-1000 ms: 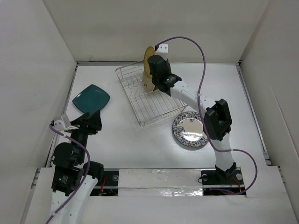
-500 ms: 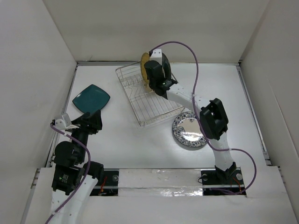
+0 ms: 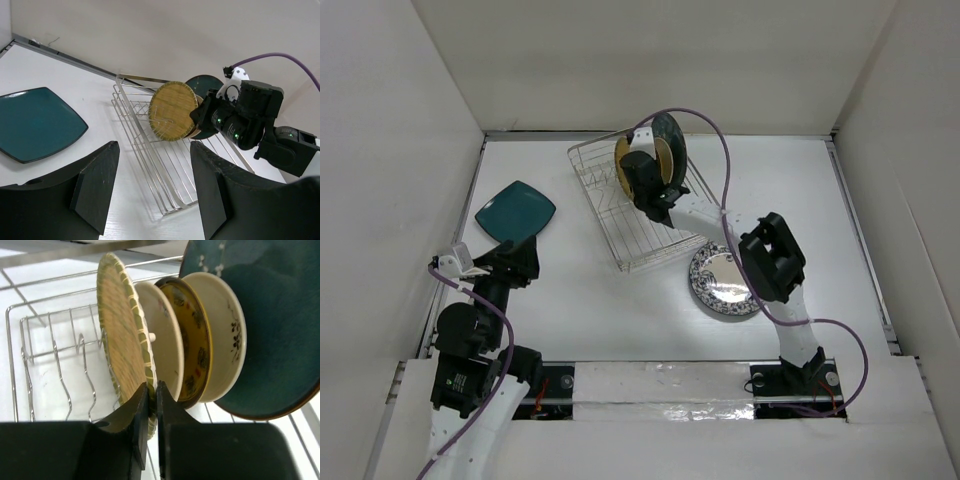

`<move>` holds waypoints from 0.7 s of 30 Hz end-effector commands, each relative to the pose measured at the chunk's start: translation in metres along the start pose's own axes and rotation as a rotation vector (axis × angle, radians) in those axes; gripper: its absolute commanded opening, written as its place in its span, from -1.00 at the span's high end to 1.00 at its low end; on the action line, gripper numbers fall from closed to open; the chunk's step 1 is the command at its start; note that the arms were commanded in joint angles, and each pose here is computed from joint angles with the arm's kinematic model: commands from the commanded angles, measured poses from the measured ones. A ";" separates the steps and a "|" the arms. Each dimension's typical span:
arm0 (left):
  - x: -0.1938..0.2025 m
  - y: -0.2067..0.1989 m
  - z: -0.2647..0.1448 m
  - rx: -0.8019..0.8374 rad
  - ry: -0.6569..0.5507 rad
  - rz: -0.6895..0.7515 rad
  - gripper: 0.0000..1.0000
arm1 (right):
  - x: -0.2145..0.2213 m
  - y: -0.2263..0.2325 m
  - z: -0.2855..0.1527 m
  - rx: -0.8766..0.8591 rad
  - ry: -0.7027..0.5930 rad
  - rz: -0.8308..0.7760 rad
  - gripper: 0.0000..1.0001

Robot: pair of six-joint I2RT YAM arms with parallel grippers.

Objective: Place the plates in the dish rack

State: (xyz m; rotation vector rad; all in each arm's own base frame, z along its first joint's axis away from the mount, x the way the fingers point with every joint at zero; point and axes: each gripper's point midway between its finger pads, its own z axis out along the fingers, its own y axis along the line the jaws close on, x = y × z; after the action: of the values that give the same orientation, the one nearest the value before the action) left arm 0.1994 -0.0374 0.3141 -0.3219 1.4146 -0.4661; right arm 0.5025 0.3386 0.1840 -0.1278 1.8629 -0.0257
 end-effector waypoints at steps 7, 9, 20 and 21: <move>-0.011 -0.009 -0.001 0.045 -0.046 -0.006 -0.10 | -0.049 0.002 -0.043 -0.023 -0.085 0.095 -0.13; -0.012 -0.010 -0.002 0.051 -0.048 -0.005 -0.09 | -0.046 -0.004 -0.050 -0.051 -0.072 0.116 -0.26; -0.018 -0.018 -0.011 0.103 -0.074 -0.005 1.00 | -0.004 -0.125 -0.128 -0.108 -0.059 0.519 1.00; -0.018 -0.020 -0.012 0.115 -0.071 -0.003 1.00 | -0.001 -0.144 -0.139 -0.094 -0.060 0.567 1.00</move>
State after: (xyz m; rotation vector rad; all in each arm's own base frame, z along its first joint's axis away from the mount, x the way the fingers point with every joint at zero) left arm 0.1884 -0.0411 0.3236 -0.2803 1.3706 -0.5010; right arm 0.3935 0.2231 0.2596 0.1590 1.7667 0.3642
